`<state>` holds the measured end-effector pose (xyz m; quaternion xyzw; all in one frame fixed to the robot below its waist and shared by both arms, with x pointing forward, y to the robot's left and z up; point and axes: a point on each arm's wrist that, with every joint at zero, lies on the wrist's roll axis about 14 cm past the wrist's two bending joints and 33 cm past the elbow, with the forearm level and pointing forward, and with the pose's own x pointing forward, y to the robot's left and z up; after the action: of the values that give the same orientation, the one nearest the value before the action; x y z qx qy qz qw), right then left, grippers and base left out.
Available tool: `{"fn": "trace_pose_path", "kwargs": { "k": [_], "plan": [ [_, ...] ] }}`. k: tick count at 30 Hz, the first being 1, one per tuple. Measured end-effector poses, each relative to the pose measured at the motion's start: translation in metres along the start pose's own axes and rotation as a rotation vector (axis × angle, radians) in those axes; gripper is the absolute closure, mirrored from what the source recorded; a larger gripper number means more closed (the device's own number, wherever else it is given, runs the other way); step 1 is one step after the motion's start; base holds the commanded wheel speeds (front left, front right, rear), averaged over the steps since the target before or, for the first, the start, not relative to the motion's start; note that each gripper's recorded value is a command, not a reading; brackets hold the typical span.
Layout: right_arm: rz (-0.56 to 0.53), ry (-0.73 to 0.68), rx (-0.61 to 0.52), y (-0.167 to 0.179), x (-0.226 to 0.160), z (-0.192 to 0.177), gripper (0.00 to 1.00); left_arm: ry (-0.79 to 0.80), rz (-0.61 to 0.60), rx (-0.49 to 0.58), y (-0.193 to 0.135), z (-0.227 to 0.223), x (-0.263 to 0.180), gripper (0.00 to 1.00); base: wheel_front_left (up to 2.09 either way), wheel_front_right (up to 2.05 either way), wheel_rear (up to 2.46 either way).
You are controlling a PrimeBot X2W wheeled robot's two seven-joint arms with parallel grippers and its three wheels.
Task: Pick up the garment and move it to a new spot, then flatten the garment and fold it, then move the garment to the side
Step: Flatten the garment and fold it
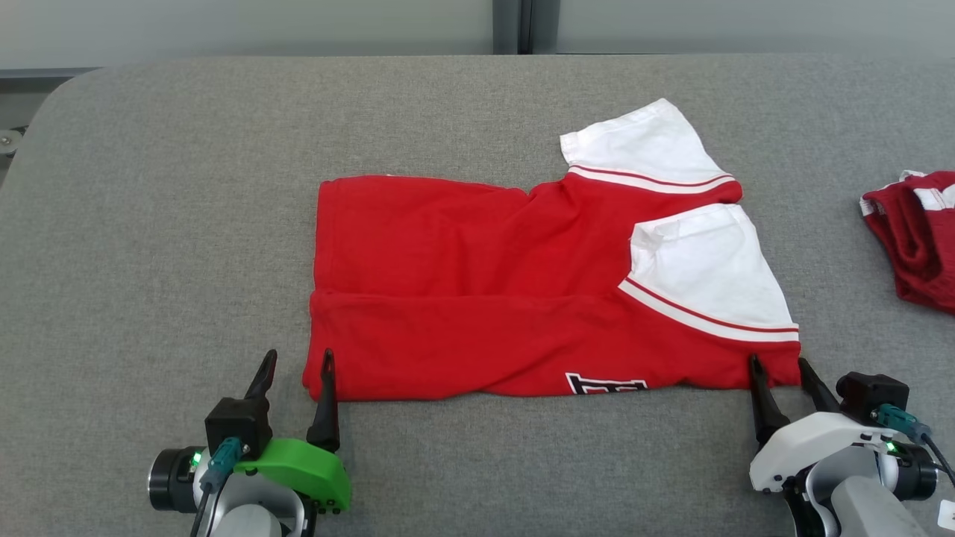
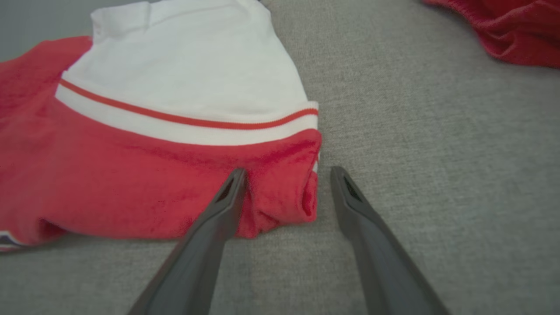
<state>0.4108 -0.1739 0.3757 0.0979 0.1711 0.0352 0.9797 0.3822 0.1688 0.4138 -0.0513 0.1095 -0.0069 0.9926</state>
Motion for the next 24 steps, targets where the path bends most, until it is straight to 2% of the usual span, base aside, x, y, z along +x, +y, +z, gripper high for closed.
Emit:
{"fn": "trace_pose_path", "kwargs": {
  "k": [1,2,12,24],
  "plan": [
    [0.001,0.004,0.004,0.0,0.001,-0.001,0.85,0.0,0.002,0.0,0.0,0.0,0.0,0.0,0.0,0.0,0.0],
    [0.001,0.004,0.008,0.001,0.001,-0.001,1.0,0.0,0.004,-0.001,0.001,0.0,0.0,0.0,0.0,0.0,0.0],
    [-0.018,-0.053,0.009,-0.012,0.003,0.019,1.0,0.034,-0.016,-0.027,-0.004,-0.011,0.001,0.0,0.0,0.0,0.0],
    [0.003,-0.08,0.0,-0.008,0.003,0.026,1.0,0.112,-0.046,-0.08,-0.015,-0.033,0.01,0.0,0.0,0.0,0.0]
  ]
}}
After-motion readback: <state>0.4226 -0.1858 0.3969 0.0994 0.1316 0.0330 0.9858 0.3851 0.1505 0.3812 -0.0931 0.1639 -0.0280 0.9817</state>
